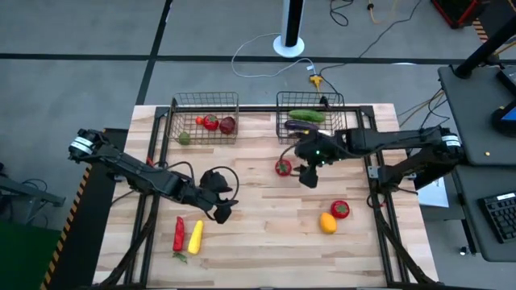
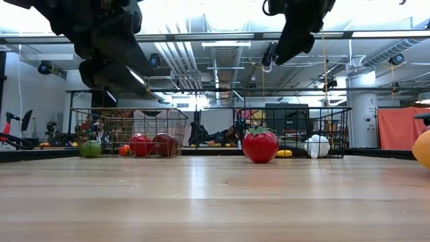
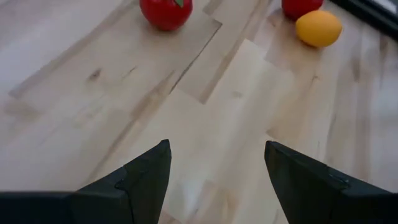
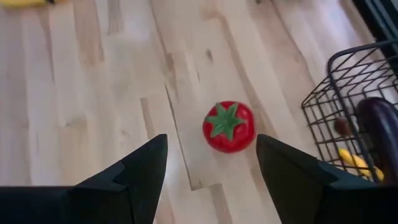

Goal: Sort produce into baskets
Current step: Put the left tomato into the left wire basket

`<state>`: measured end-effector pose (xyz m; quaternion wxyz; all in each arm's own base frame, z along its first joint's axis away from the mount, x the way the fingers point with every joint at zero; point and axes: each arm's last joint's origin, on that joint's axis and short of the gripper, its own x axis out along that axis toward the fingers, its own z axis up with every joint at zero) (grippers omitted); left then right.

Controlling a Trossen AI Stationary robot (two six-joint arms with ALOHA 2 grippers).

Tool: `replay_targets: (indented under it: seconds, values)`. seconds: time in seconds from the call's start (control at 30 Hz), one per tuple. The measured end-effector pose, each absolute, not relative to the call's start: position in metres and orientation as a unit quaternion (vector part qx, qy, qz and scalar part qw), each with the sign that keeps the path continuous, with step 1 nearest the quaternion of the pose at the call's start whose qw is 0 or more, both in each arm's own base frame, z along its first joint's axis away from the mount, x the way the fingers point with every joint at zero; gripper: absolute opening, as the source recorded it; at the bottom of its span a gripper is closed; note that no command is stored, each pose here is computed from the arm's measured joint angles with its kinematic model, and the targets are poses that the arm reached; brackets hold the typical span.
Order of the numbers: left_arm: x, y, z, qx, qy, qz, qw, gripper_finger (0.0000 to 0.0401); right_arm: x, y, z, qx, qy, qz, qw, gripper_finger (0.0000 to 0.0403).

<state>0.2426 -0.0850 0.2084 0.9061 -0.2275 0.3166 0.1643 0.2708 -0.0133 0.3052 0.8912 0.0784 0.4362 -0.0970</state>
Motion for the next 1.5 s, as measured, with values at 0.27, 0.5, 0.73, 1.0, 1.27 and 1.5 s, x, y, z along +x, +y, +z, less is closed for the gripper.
replay_targets:
  seconds: [0.27,0.5,0.73,1.0,1.27,1.5]
  values:
    - [0.243,-0.084,0.207,-0.189,0.312,0.177,0.914,0.0243,0.266,0.008,0.245,-0.006,0.389,-0.131,0.912,0.0249]
    - [0.243,-0.082,0.208,-0.17,0.302,0.192,0.918,0.0243,0.263,0.014,0.193,-0.064,0.338,-0.171,0.923,0.0245]
    - [0.243,-0.081,0.209,-0.159,0.29,0.21,0.92,0.0243,0.263,0.013,0.179,-0.057,0.334,-0.175,0.924,0.0259]
    - [0.243,-0.081,0.209,-0.158,0.286,0.214,0.921,0.0243,0.276,0.015,0.168,-0.056,0.348,-0.177,0.919,0.0282]
    - [0.244,-0.081,0.208,-0.158,0.286,0.214,0.92,0.0243,0.29,0.016,0.169,-0.08,0.366,-0.176,0.91,0.0326]
    - [0.244,-0.081,0.208,-0.158,0.286,0.215,0.92,0.0243,0.288,0.014,0.167,-0.071,0.38,-0.205,0.899,0.0334]
